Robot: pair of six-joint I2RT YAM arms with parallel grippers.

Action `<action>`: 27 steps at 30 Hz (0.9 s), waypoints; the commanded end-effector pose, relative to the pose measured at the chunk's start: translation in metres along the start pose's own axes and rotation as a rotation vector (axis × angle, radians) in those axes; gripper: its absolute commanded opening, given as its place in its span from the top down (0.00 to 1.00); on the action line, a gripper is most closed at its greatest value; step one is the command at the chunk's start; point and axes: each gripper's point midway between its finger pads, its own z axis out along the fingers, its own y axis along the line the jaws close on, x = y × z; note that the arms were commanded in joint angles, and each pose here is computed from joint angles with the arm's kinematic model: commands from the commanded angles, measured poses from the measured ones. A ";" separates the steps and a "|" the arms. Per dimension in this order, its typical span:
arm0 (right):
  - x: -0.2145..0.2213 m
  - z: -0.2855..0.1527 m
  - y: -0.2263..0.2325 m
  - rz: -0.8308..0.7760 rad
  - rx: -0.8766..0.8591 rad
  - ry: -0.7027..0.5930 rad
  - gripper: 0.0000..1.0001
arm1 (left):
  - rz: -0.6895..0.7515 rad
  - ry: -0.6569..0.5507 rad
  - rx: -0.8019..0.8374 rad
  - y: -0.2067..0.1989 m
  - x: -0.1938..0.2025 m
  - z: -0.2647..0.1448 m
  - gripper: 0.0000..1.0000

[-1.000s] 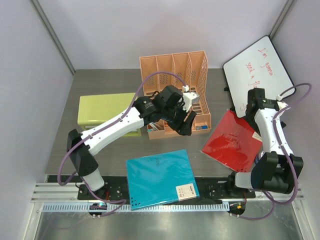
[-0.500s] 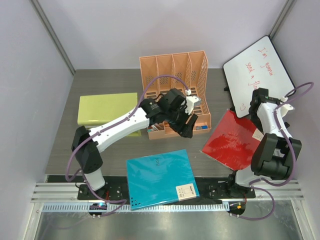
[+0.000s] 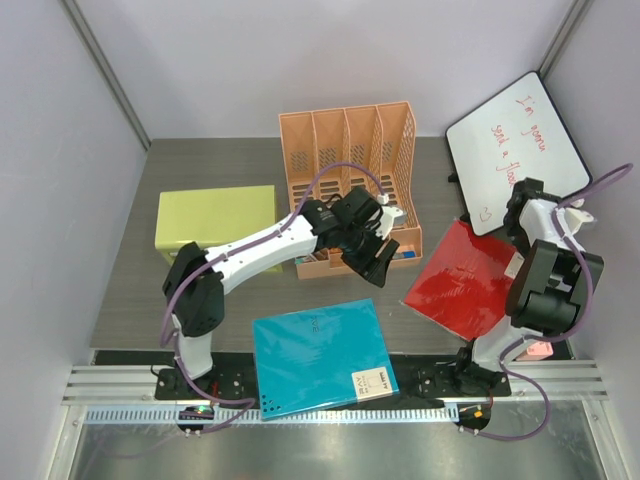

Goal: Organize the desk
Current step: Pick up the folder from the corner of the board.

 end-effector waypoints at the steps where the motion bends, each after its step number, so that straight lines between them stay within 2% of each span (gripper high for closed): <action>1: -0.018 0.010 -0.005 0.064 0.093 -0.108 0.00 | 0.033 -0.025 0.040 -0.008 -0.011 0.003 0.40; 14: -0.021 0.030 -0.002 0.153 0.190 -0.210 0.00 | 0.021 0.064 -0.014 0.028 0.022 0.017 0.40; 22: -0.023 0.022 0.001 0.230 0.126 -0.197 0.00 | -0.015 0.130 -0.017 0.042 0.049 0.033 0.40; 27: -0.024 0.016 -0.008 0.294 0.084 -0.217 0.02 | -0.042 0.128 -0.062 0.068 0.048 0.044 0.41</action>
